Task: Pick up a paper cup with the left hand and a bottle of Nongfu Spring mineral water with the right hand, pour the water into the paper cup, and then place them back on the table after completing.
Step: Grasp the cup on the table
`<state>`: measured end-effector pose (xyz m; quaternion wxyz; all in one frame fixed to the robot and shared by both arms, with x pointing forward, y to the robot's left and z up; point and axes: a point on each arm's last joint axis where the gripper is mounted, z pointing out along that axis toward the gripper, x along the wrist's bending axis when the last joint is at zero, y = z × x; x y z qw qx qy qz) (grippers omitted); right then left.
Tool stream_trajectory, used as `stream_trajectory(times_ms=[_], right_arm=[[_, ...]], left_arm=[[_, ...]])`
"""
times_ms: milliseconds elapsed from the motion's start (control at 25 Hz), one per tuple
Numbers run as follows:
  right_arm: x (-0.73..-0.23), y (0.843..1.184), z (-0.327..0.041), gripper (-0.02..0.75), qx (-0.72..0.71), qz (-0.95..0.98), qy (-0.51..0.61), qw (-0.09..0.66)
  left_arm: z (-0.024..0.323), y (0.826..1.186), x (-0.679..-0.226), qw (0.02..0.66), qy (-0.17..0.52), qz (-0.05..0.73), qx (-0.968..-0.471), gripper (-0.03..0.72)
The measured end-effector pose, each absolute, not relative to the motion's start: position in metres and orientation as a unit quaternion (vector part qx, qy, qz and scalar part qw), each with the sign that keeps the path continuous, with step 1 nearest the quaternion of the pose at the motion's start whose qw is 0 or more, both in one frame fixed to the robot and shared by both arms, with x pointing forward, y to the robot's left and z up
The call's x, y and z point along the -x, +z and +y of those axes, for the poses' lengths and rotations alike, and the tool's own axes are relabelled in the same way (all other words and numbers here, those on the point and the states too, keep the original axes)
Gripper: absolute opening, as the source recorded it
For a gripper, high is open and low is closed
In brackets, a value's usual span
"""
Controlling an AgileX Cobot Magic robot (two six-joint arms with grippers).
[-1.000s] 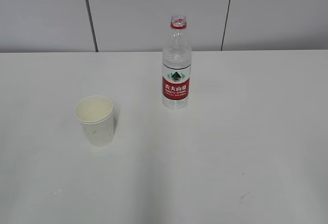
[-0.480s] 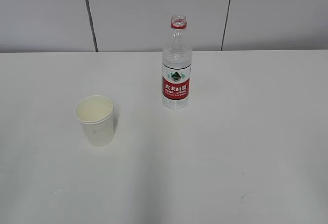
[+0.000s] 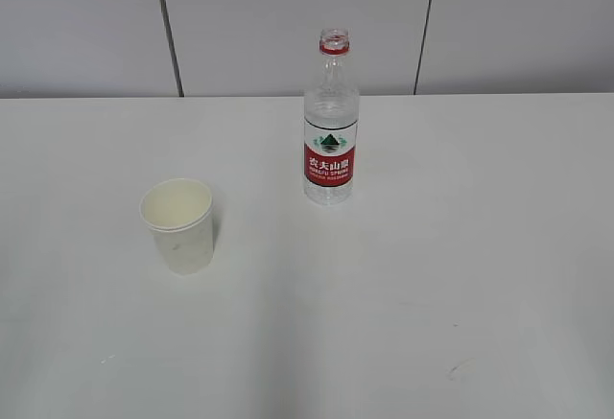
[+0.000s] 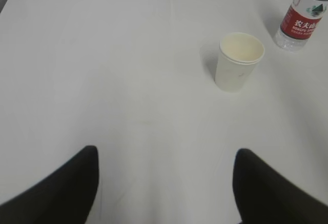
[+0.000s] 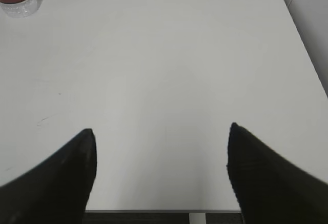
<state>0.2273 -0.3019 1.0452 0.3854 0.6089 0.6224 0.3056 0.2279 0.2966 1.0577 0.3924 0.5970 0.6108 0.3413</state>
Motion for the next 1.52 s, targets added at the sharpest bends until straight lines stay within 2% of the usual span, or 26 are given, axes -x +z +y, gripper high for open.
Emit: stream_trajectory(times_ms=[600, 1160, 1520], right_arm=[[-0.243, 1.066, -0.300, 0.587, -0.548, 0.578, 0.388, 0.464], [-0.303, 1.089, -0.300, 0.587, -0.512, 0.569, 0.414, 0.493], [-0.352, 1.088, -0.298, 0.587, -0.519, 0.568, 0.435, 0.467]], left_arm=[[0.298, 1.091, -0.240, 0.502, 0.449, 0.533, -0.512, 0.500], [0.300, 1.088, -0.309, 0.506, 0.462, 0.530, -0.500, 0.500], [0.301, 1.081, -0.356, 0.499, 0.461, 0.538, -0.498, 0.500]])
